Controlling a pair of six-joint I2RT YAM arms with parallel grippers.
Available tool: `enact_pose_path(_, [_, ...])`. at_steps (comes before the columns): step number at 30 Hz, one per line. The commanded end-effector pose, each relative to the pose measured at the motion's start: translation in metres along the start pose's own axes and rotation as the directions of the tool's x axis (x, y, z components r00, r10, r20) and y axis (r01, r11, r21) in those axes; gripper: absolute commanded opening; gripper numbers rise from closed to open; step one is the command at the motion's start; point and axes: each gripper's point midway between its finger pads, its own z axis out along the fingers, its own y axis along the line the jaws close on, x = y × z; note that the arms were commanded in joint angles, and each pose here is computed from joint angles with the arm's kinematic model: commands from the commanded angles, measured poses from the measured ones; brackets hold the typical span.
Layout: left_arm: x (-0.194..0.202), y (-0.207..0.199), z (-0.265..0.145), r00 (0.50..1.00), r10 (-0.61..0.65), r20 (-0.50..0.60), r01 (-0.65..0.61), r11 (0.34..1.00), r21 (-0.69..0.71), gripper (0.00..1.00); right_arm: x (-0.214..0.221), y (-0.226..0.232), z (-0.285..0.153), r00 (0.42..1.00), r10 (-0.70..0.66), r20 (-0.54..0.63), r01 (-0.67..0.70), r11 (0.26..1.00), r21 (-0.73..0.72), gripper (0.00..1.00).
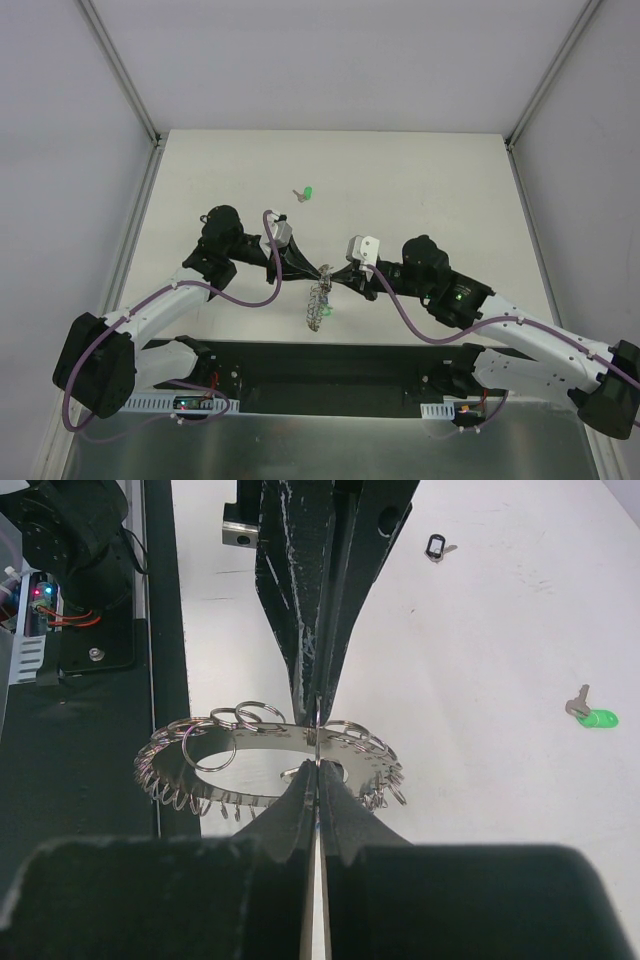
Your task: Put the keys on the keyring
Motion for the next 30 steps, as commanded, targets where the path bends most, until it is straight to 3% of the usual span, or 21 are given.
enact_pose_path(1, [-0.0297, -0.0036, 0.0004, 0.989, 0.142, 0.035, -0.143, 0.989, 0.03, 0.0, -0.0188, -0.0013, 0.0022, 0.998, -0.022, 0.057, 0.022, 1.0, 0.001, 0.01])
enact_pose_path(30, [-0.0281, -0.0018, 0.0004, 0.99, 0.135, 0.033, -0.135, 0.991, 0.018, 0.0, -0.0242, -0.0015, -0.0028, 0.997, -0.026, 0.077, 0.025, 1.0, 0.019, 0.01])
